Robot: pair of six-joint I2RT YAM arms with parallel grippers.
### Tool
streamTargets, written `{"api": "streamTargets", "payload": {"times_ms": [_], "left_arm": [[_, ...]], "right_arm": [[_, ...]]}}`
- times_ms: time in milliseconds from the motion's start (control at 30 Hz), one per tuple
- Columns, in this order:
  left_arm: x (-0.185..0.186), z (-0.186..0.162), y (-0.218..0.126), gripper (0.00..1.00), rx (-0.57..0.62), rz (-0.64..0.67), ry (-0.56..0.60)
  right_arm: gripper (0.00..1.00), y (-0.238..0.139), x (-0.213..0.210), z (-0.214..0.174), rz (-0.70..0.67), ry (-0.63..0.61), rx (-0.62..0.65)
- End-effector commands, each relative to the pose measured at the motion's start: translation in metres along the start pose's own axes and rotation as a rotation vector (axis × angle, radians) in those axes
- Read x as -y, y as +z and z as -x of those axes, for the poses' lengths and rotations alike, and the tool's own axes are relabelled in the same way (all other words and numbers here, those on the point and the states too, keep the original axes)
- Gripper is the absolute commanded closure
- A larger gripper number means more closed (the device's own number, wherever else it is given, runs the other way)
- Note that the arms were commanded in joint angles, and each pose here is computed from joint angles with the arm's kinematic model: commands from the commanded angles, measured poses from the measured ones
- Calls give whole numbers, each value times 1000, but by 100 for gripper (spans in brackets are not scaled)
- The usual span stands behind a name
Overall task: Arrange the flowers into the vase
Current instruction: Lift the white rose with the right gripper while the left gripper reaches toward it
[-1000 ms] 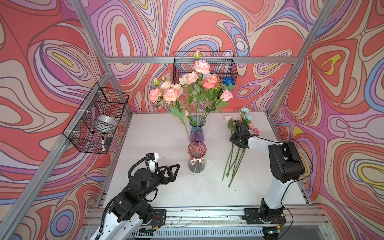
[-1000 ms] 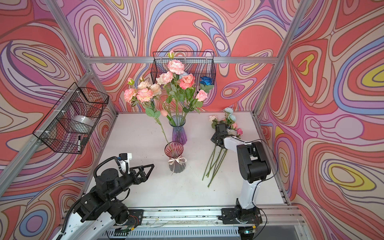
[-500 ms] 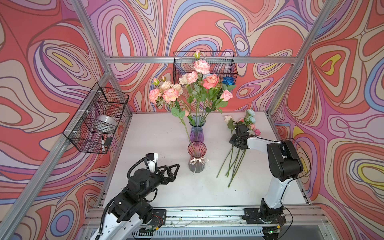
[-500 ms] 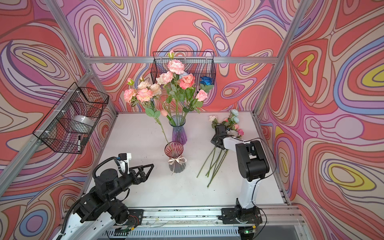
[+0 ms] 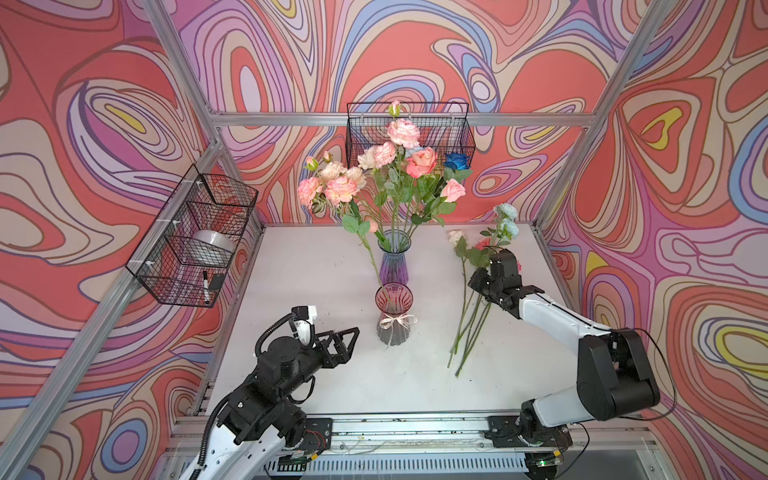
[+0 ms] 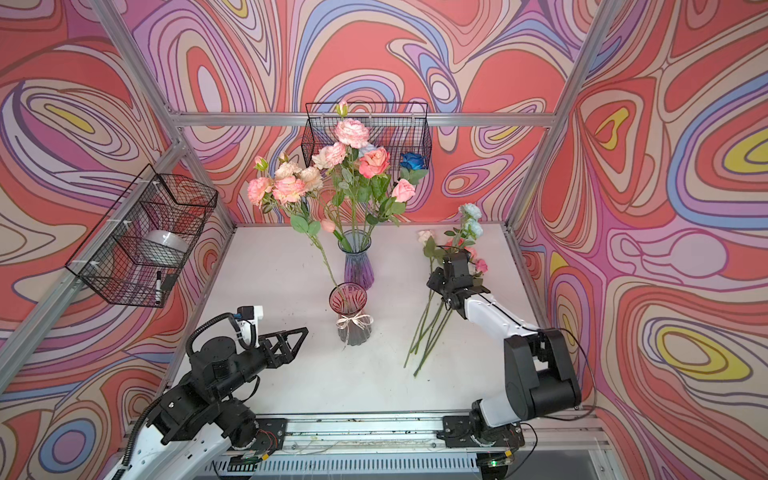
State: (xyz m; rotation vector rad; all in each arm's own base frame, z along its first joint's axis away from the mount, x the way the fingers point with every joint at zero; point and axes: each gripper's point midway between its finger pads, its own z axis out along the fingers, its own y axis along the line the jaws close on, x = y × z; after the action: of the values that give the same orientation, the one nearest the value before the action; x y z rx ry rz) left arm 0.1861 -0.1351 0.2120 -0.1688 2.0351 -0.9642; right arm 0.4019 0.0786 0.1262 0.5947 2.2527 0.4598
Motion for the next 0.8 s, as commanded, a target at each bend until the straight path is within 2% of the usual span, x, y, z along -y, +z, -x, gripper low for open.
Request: {"api": "streamTargets", "payload": {"times_ms": [0,300,400,767], "left_arm": [[7,3,-1,0,4,-24,-1],[10,2,-1,0,-15,-28,13],[28,15,-10,0,13,-73,37],[80,30,-30,0,14,-268,134]], "right_arm": [[100,-21,-13,-7,91,-37,-1],[100,-90,-17,-11,194,-65,80],[100,-113,-25,-10,259,-82,116],[100,-235,-96,4,750,-234,316]]}}
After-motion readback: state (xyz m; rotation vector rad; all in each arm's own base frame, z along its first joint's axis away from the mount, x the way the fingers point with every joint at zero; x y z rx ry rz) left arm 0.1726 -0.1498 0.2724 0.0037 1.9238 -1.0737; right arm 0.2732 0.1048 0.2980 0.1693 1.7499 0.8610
